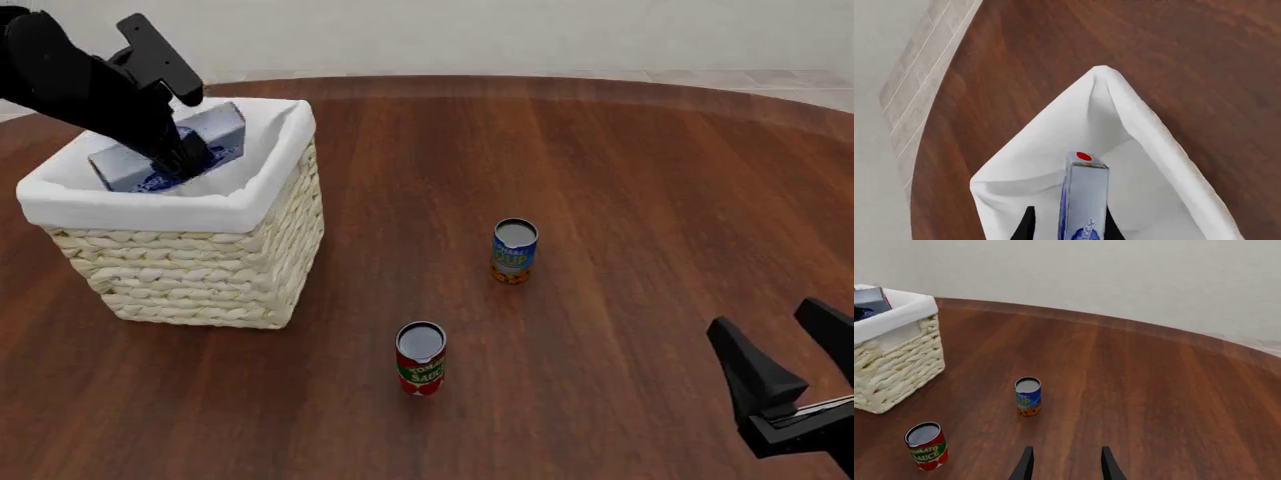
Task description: Pick up the cream cheese box, and put it in the basket.
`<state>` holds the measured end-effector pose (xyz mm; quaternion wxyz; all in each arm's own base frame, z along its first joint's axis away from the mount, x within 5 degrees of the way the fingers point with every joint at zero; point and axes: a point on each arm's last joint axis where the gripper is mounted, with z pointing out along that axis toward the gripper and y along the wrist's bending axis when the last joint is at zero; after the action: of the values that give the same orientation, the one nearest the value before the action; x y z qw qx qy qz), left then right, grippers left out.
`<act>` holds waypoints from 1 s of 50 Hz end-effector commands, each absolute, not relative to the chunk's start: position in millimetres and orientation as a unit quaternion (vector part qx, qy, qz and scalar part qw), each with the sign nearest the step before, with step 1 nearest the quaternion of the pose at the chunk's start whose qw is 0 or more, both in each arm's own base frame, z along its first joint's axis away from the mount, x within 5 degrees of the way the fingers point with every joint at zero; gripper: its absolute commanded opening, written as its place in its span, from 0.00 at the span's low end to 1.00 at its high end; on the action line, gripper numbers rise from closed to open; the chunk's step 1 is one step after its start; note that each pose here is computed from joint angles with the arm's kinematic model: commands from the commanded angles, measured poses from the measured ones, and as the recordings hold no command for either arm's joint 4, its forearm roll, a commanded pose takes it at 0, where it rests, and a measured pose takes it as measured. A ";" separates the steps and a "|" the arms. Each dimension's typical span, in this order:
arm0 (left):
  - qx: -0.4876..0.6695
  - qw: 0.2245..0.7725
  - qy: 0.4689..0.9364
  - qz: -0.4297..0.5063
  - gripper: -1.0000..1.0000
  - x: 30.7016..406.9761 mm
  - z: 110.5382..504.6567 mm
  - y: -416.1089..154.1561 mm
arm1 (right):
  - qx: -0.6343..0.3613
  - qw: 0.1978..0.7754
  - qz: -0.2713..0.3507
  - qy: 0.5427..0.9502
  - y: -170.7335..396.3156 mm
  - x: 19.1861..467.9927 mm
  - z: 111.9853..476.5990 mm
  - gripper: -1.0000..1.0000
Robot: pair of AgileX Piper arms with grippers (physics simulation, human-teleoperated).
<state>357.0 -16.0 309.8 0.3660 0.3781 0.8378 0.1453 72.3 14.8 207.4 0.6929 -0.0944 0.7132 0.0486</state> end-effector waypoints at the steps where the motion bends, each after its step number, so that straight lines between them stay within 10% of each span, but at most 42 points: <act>1: 0.386 0.368 0.833 0.150 1.00 356.4 312.0 -17.0 | -0.095 0.693 0.050 0.713 14.9 72.0 207.4 1.00; 30: 0.416 0.377 0.813 0.155 1.00 331.3 323.4 -27.5 | -0.095 0.693 0.050 0.713 15.0 72.1 207.3 1.00; 50: 0.400 0.484 0.762 0.161 1.00 262.5 383.3 -43.2 | -0.099 0.691 0.051 0.714 15.6 72.8 207.2 1.00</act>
<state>293.1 -40.6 358.6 0.4382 0.4056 0.7872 0.1541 72.6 15.4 207.3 0.6920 -0.0974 0.7135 0.0507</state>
